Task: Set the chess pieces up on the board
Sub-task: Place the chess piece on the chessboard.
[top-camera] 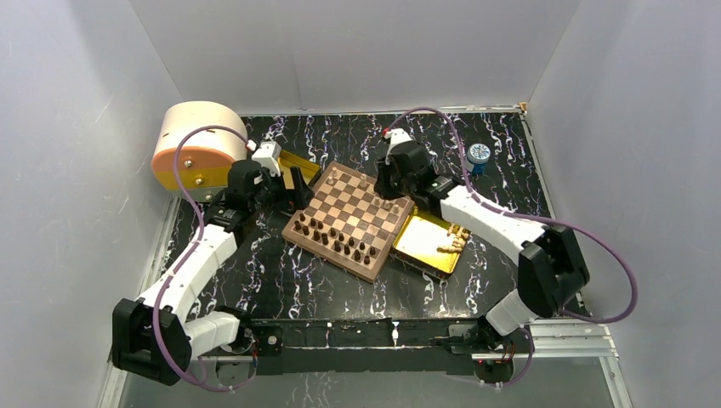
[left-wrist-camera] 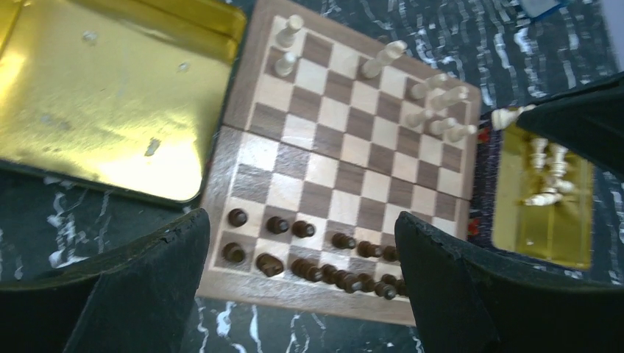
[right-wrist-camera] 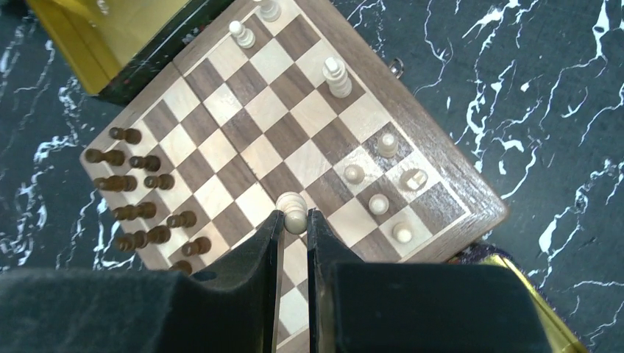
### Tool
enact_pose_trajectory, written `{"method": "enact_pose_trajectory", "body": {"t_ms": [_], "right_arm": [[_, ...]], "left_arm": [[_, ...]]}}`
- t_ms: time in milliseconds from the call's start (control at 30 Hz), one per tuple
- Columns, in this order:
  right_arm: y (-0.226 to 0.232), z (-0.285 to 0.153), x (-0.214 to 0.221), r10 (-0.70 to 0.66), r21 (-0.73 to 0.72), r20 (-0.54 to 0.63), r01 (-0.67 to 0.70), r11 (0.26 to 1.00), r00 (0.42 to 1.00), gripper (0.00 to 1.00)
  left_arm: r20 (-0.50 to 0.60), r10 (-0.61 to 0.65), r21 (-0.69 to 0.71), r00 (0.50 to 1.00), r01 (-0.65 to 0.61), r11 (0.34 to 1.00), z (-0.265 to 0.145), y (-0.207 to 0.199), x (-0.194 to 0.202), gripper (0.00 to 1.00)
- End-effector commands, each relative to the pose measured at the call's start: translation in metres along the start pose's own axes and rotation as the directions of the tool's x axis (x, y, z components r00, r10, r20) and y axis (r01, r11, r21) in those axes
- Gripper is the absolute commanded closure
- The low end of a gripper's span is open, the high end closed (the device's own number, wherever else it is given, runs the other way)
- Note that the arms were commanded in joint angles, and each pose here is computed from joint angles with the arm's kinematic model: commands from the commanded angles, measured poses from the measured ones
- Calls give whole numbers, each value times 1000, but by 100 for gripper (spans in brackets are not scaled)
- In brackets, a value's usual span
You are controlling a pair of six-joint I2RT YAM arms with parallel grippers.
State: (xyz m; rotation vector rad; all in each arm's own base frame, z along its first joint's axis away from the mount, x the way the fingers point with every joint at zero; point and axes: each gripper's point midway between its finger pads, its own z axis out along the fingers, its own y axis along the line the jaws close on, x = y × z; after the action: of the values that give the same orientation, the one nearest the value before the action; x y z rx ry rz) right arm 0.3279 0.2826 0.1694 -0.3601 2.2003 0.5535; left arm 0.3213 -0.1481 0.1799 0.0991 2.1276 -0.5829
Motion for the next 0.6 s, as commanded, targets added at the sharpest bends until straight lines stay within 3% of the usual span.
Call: {"method": "enact_pose_trajectory", "body": {"t_ms": [0, 167, 300, 567], "right_arm": [[1, 9, -17, -84, 52, -18, 85, 995, 996, 100], [5, 35, -9, -124, 83, -70, 129, 988, 990, 100], [3, 54, -7, -161, 127, -95, 172, 977, 982, 100], [6, 82, 8, -196, 149, -159, 220, 964, 968, 100]], "left_arm": [[22, 105, -133, 994, -101, 986, -22, 23, -9, 7], [103, 190, -242, 976, -160, 957, -42, 44, -13, 7], [98, 221, -338, 970, -176, 924, -55, 59, -14, 7], [106, 243, -359, 964, -191, 914, -63, 59, -18, 7]]}}
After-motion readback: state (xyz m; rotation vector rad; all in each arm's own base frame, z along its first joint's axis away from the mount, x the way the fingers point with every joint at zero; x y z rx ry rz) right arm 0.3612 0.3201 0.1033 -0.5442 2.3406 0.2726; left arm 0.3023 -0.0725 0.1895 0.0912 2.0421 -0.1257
